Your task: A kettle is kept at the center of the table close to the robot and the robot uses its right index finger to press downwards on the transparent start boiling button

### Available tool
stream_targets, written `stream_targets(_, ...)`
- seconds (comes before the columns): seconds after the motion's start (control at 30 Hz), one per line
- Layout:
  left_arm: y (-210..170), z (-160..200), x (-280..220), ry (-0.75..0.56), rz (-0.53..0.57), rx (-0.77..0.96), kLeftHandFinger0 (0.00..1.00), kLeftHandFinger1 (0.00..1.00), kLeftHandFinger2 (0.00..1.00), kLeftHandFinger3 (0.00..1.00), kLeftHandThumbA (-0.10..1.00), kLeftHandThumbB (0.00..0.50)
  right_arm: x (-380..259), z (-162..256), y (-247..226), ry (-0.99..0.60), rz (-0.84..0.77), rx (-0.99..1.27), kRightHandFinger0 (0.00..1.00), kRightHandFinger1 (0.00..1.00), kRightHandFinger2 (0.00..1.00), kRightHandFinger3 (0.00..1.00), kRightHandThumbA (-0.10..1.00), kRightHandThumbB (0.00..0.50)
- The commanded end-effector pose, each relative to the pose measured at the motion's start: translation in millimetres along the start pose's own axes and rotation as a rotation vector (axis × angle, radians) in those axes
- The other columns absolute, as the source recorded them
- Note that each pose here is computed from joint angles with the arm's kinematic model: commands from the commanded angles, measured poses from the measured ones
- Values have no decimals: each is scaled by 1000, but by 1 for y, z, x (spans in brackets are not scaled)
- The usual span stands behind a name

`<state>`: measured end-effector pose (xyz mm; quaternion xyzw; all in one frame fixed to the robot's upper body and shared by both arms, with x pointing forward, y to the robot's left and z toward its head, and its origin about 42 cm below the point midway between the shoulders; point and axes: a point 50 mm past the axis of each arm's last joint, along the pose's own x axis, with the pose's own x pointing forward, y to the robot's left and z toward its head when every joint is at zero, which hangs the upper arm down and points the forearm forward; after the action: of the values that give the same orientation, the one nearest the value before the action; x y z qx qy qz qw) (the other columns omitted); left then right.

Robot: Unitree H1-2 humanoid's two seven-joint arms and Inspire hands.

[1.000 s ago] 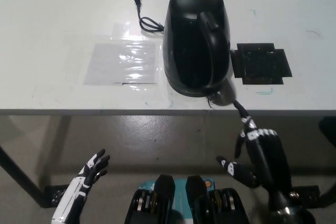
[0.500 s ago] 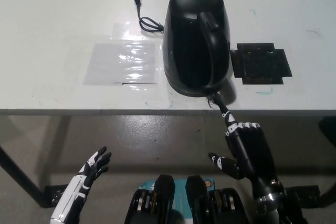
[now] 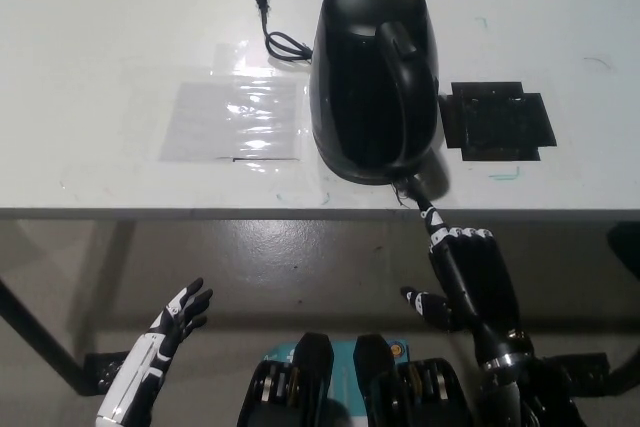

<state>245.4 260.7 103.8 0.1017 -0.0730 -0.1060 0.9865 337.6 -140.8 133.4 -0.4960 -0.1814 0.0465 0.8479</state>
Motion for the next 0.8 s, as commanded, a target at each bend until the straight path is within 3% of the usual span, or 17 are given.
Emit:
stream_targets(0.0, 3, 11, 3, -67, -24, 25, 1000, 1000, 1000, 1000, 1000, 404, 16, 5, -12, -21, -34, -12, 0, 0, 0, 1000, 1000, 291)
stream_targets(0.77, 3, 12, 2, -74, -29, 25, 1000, 1000, 1000, 1000, 1000, 409, 35, 10, -6, -30, -6, -26, 0, 0, 0, 1000, 1000, 309)
